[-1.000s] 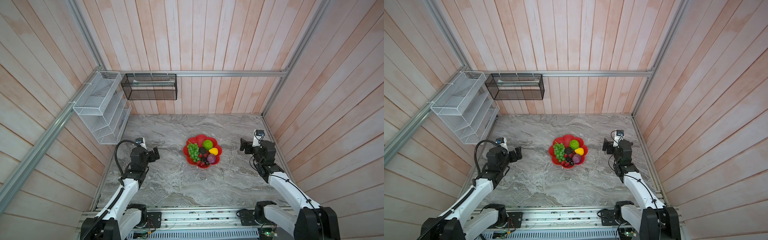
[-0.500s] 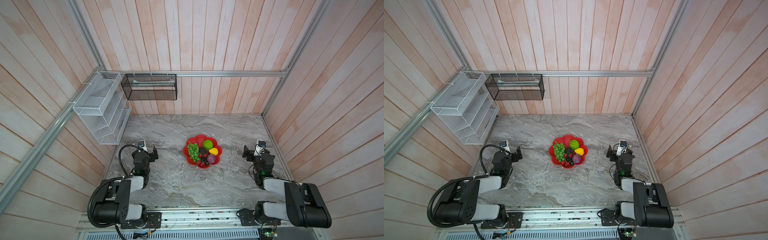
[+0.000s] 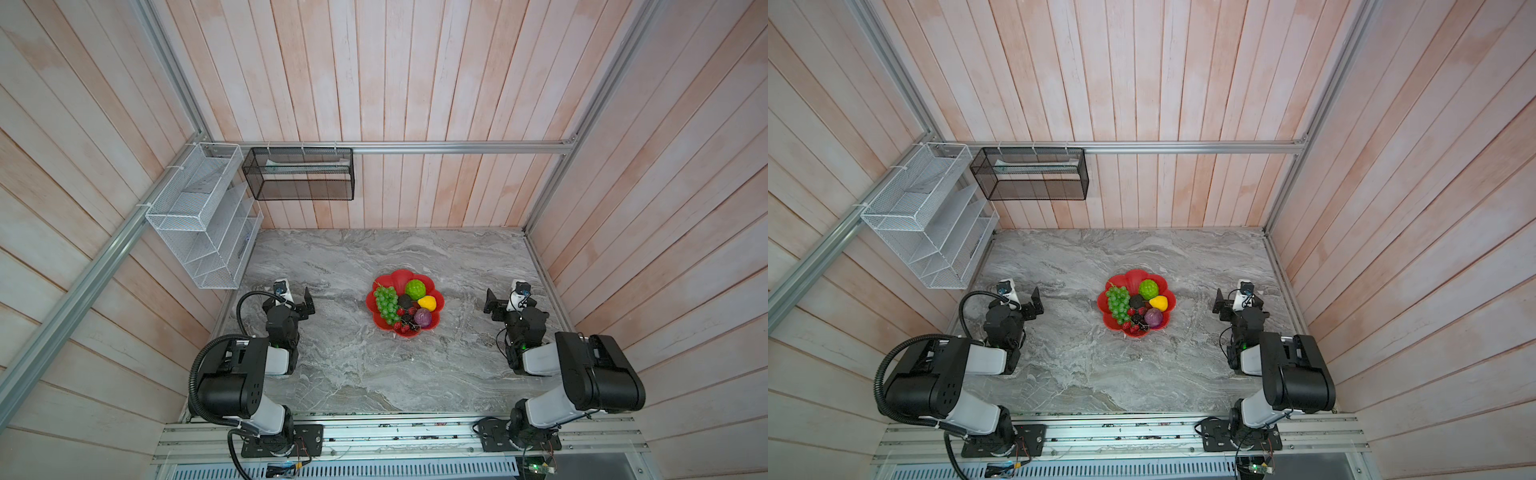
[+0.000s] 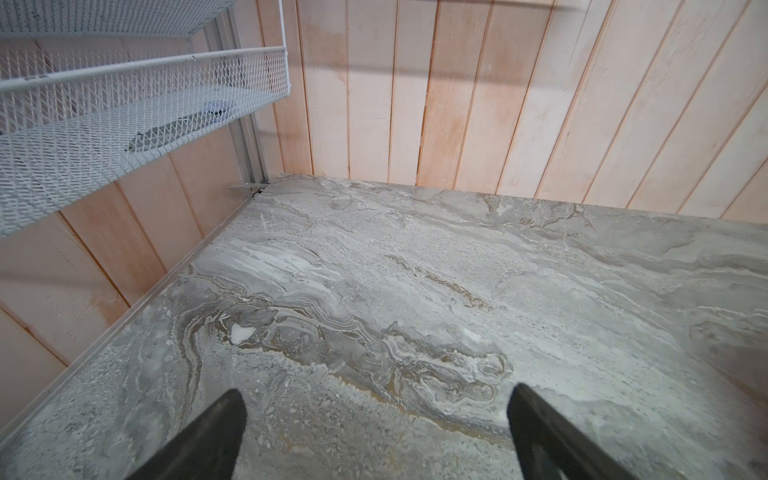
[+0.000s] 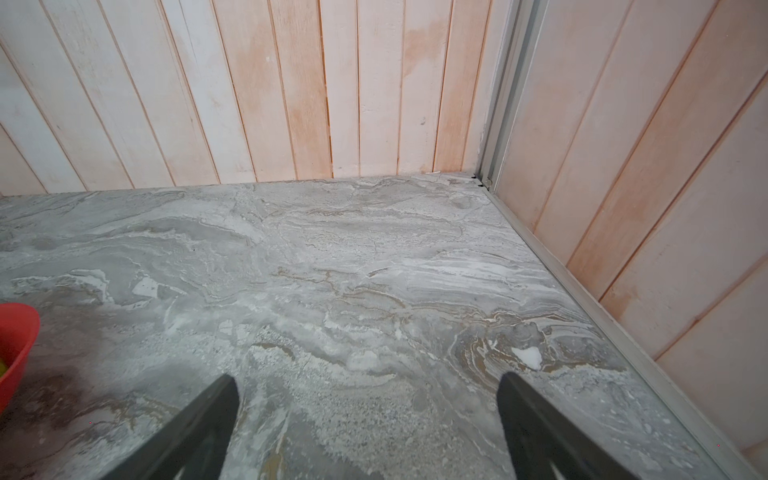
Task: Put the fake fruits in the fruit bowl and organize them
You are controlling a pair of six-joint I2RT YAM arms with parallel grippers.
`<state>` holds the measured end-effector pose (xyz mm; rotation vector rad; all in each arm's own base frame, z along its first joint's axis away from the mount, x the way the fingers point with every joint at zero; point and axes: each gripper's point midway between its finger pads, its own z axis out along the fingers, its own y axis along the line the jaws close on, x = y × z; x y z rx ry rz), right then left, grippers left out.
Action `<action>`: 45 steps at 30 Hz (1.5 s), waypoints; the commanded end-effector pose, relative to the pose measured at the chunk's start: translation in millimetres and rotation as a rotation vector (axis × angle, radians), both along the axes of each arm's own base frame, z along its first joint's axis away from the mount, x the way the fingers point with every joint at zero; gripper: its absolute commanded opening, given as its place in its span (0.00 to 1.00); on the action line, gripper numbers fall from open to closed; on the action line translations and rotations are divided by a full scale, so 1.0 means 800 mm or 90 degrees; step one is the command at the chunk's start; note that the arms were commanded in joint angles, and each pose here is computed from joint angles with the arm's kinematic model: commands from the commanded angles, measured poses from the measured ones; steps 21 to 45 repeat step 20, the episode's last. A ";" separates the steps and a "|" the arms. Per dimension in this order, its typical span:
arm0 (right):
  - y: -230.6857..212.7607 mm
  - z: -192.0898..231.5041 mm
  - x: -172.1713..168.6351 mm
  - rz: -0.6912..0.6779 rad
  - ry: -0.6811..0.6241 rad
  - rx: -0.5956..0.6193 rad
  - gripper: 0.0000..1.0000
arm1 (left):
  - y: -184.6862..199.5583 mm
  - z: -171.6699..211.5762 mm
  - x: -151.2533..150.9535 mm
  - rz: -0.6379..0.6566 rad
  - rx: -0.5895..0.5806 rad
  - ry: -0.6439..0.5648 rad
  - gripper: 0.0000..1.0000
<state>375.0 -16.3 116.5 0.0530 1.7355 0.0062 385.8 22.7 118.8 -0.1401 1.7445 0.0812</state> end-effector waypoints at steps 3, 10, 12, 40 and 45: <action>0.002 0.009 0.005 0.012 -0.008 -0.002 0.98 | 0.000 0.013 0.000 -0.003 0.001 -0.030 1.00; 0.003 0.009 0.005 0.012 -0.009 -0.001 0.98 | 0.000 0.014 0.000 -0.004 0.001 -0.031 1.00; 0.003 0.010 0.005 0.012 -0.009 -0.002 0.98 | 0.000 0.012 0.001 -0.003 0.001 -0.028 1.00; 0.002 0.010 0.005 0.012 -0.009 -0.002 0.98 | 0.000 0.013 0.001 -0.004 0.001 -0.028 1.00; 0.002 0.010 0.005 0.012 -0.009 -0.002 0.98 | 0.000 0.013 0.001 -0.004 0.001 -0.028 1.00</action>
